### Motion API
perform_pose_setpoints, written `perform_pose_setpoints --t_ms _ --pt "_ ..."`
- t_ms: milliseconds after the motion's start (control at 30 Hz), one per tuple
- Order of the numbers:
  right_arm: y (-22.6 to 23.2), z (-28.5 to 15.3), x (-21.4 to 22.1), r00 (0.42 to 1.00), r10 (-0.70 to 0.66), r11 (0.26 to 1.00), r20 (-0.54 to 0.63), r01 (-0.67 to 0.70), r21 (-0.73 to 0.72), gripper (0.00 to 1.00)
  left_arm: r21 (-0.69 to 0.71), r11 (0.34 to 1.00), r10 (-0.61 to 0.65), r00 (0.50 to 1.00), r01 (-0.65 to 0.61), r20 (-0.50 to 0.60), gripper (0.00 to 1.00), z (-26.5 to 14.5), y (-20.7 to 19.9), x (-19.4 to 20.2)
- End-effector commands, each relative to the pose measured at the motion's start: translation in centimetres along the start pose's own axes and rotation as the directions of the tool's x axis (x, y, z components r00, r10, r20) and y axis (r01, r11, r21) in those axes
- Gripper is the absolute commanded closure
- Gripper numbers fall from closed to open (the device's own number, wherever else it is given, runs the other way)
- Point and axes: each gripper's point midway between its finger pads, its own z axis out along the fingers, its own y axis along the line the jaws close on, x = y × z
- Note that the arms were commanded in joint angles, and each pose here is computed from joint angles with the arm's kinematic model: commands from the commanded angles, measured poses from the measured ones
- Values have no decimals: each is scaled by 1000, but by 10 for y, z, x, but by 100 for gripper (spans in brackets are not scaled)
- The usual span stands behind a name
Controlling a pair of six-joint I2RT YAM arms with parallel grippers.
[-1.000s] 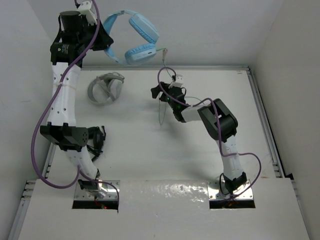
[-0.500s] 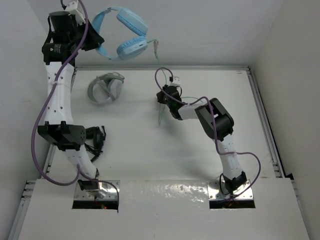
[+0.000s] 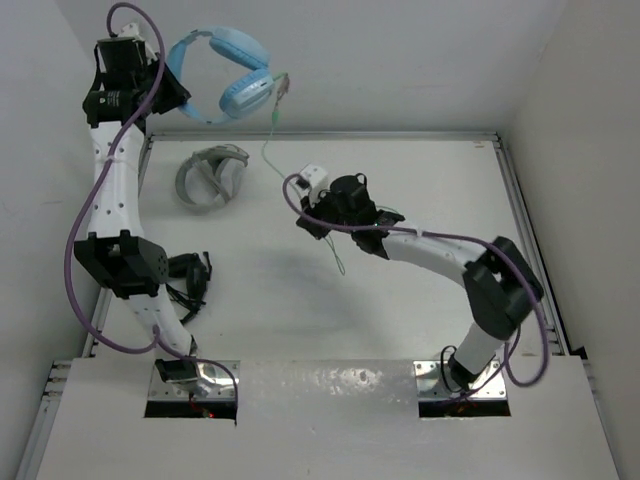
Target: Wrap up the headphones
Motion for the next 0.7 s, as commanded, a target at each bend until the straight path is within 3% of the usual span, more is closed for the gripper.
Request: perform_pose_setpoints --t_ms 0,67,167,200,333,400,500,667 --pt "78 -48 -10 929 -363 893 -72 325 -312 100 -1 1000 7 998 -6 62 100 15 1 -10" --pt "97 -76 -40 902 -421 863 -101 364 -351 100 -43 991 126 992 -125 31 100 28 4 9" --pt "98 -110 -70 878 -449 865 -166 380 -329 100 -86 939 331 943 -332 -25 100 37 -6 44" --pt "100 -124 -112 879 -467 859 -95 425 -286 100 -70 901 427 903 -429 -38 100 36 -10 53" --pt "77 -164 -192 851 -525 849 -21 523 -76 100 88 766 639 770 -636 5 100 6 -72 100" --pt "64 -176 -220 820 -572 820 13 572 32 100 170 704 700 714 -689 -2 100 -4 -84 127" --pt "20 -183 -241 802 -596 772 -39 585 249 100 332 626 743 669 -706 21 100 -38 -118 158" --pt "-48 -194 -262 851 -517 725 -86 489 485 100 466 516 803 595 -719 30 100 -79 -141 196"
